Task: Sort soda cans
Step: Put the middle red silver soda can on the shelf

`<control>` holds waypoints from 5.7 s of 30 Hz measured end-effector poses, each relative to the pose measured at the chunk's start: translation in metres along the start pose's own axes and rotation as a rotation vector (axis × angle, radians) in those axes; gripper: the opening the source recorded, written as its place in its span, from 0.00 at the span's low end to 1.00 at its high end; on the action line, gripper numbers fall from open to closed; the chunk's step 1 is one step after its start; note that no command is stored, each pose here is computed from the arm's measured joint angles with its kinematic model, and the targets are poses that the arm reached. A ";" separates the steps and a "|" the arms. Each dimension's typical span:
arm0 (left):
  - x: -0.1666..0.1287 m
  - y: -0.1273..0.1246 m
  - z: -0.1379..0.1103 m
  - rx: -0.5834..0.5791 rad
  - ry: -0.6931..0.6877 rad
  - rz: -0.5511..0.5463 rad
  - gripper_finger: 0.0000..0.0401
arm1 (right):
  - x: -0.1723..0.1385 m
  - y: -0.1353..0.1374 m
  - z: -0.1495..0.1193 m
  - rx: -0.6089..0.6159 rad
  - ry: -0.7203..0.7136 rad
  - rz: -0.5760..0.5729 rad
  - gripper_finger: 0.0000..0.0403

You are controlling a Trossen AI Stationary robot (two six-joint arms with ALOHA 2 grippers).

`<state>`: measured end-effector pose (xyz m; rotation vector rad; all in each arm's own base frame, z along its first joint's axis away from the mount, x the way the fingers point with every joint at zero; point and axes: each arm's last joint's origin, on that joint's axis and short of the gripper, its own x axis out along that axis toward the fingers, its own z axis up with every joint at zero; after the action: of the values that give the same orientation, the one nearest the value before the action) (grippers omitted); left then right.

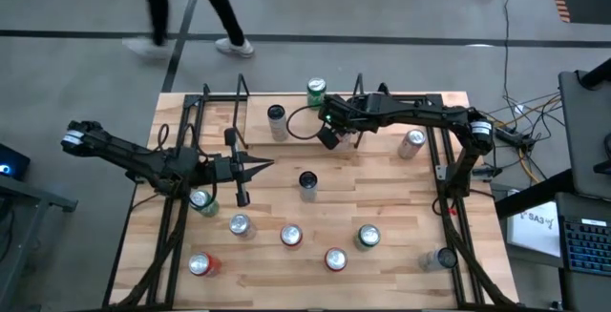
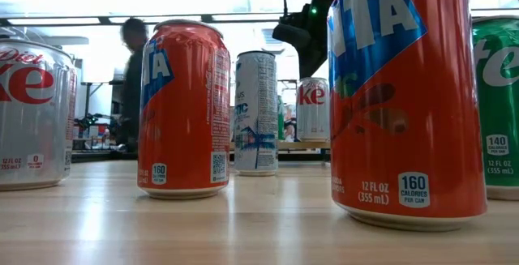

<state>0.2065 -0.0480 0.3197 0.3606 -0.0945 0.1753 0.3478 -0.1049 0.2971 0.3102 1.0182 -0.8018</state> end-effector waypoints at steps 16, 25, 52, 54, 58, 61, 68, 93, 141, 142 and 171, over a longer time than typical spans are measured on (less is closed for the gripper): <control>0.000 0.000 0.000 0.000 0.000 0.000 0.00 | 0.008 -0.003 -0.003 -0.017 -0.008 -0.039 0.03; 0.000 0.000 0.000 0.000 0.001 0.000 0.00 | 0.020 -0.007 0.001 -0.020 -0.053 -0.033 0.03; 0.000 0.000 -0.001 0.006 0.014 0.021 0.00 | -0.018 -0.006 -0.006 0.011 0.135 0.341 0.03; 0.000 0.001 -0.001 0.008 0.025 0.042 0.00 | -0.023 0.003 -0.012 0.016 0.191 0.429 0.03; 0.000 0.001 -0.003 0.018 0.053 0.061 0.00 | -0.034 0.025 -0.023 0.003 0.216 0.470 0.03; 0.000 0.001 -0.005 0.022 0.065 0.057 0.00 | -0.042 0.039 -0.032 -0.035 0.221 0.492 0.03; 0.000 -0.001 -0.008 0.035 0.101 0.041 0.00 | -0.067 0.072 -0.058 -0.269 0.189 0.571 0.03; 0.001 -0.064 -0.003 -0.203 0.060 -0.171 0.00 | -0.093 0.152 -0.176 -0.721 0.122 0.541 0.03; 0.055 -0.220 -0.018 -0.018 0.674 -0.230 0.00 | -0.066 0.175 -0.206 -0.933 0.005 0.532 0.16; 0.055 -0.220 -0.019 -0.016 0.678 -0.229 0.00 | -0.065 0.176 -0.207 -0.944 0.016 0.531 0.20; 0.047 -0.219 -0.027 -0.012 0.746 -0.206 0.00 | -0.039 0.194 -0.219 -1.052 0.053 0.557 0.89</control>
<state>0.2948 -0.2325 0.2252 0.2726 0.6755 0.0965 0.3378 0.1717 0.1932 -0.2934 1.1918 0.2910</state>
